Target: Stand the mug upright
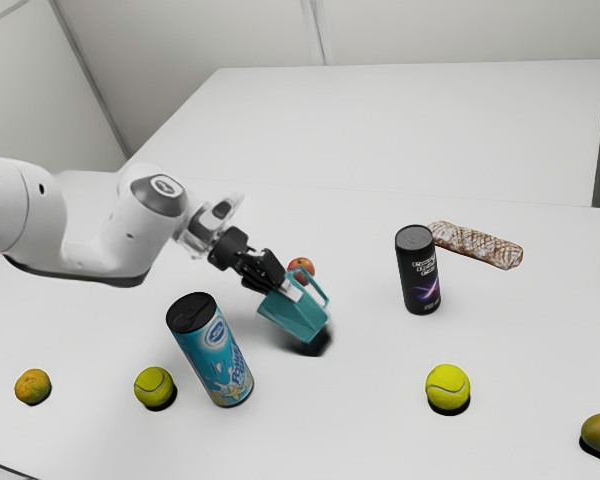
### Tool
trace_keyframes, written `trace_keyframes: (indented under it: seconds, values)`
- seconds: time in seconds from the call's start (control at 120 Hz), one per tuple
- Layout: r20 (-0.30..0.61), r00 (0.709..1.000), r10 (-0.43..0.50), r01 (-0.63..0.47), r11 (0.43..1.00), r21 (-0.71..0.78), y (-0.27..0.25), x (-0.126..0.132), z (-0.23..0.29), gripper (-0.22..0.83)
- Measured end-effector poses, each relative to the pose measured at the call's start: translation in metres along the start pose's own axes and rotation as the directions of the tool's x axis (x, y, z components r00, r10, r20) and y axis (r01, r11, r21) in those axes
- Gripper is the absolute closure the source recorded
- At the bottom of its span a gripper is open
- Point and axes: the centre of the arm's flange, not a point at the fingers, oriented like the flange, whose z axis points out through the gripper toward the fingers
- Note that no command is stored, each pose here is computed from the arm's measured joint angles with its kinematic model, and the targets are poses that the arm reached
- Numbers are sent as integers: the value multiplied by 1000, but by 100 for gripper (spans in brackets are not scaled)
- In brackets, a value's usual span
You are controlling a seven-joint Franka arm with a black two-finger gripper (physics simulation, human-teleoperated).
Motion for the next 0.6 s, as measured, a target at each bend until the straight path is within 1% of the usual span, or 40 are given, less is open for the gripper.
trace_keyframes:
  seconds: [0.1,0.15,0.233,0.317,0.433,0.6]
  values:
    - [-13,998,55,-55,998,26,19,2,-15,76]
    - [-4,996,93,-93,993,69,30,4,-26,76]
    - [46,988,145,-150,975,163,42,8,-41,77]
    - [105,978,179,-202,941,273,50,12,-57,77]
    - [175,967,183,-240,882,405,58,12,-73,77]
    - [251,958,142,-263,786,560,52,8,-82,77]
